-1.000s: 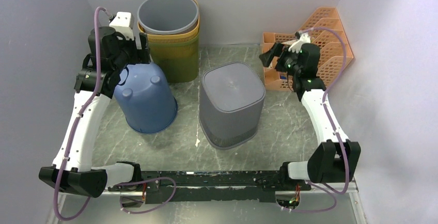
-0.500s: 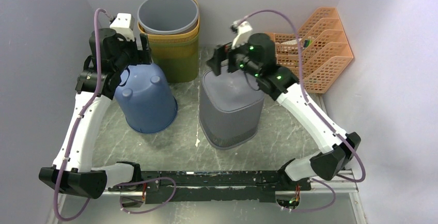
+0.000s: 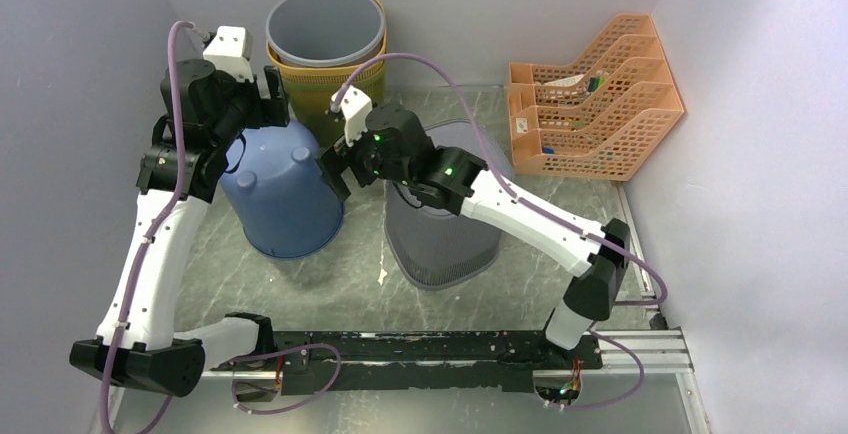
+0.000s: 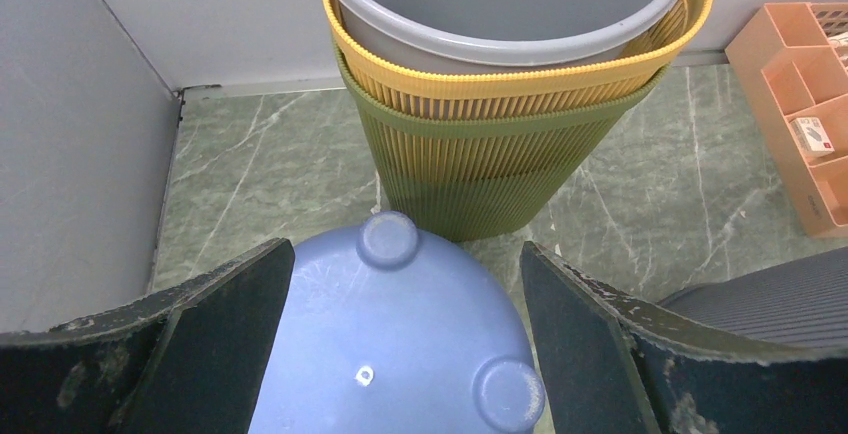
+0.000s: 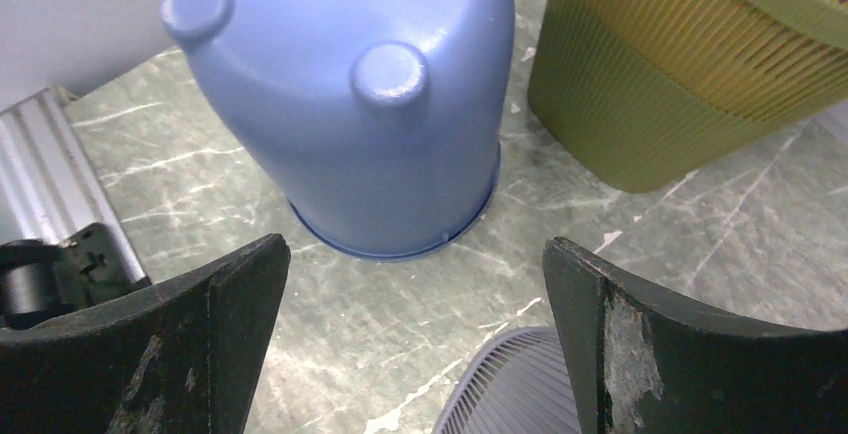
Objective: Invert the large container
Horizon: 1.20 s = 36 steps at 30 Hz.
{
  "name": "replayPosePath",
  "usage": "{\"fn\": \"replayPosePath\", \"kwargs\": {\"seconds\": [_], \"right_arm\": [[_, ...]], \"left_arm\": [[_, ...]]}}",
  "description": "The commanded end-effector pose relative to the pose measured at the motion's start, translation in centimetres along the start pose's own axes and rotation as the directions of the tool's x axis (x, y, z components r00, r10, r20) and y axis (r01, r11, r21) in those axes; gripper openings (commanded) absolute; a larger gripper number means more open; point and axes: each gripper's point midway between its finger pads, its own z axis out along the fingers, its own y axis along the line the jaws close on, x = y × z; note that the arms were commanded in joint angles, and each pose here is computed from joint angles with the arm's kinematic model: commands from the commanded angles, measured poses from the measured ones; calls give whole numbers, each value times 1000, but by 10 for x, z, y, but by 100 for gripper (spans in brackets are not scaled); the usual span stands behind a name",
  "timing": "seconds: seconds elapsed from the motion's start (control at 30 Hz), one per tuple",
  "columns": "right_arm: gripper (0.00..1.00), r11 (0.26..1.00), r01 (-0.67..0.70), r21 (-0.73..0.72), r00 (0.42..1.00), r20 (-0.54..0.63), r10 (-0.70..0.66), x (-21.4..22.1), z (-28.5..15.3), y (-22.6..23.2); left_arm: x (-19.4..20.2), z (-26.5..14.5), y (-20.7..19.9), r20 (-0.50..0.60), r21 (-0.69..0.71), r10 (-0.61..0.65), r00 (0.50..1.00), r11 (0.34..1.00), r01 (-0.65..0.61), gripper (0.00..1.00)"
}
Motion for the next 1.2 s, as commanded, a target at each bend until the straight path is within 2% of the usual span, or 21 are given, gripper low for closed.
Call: {"fn": "replayPosePath", "kwargs": {"seconds": [0.0,0.23,0.37,0.43,0.7,0.97,1.17], "right_arm": [[100,992,-7,130,999,40,2,-6,8,-21],[100,943,-75,324,992,119,38,27,35,-53],[100,906,-26,423,998,62,-1,49,53,-70],[100,863,-16,505,999,39,-4,59,48,-84],[100,699,73,711,997,-67,-36,89,3,-127],[100,583,93,807,992,-126,15,112,-60,-156],[100,458,60,887,985,-127,118,145,-120,-214]], "left_arm": [[-10,-11,-1,36,3,2,999,1000,-2,95],[-10,-9,-4,36,16,-5,999,1000,4,96],[-7,-8,-4,30,17,0,1000,1000,-1,95],[-6,-8,-2,27,9,11,1000,1000,-11,95],[0,-7,0,20,-2,25,999,1000,-25,96],[2,-4,-3,22,16,17,1000,1000,-17,96],[4,-3,-7,21,37,7,1000,999,-8,95]]}}
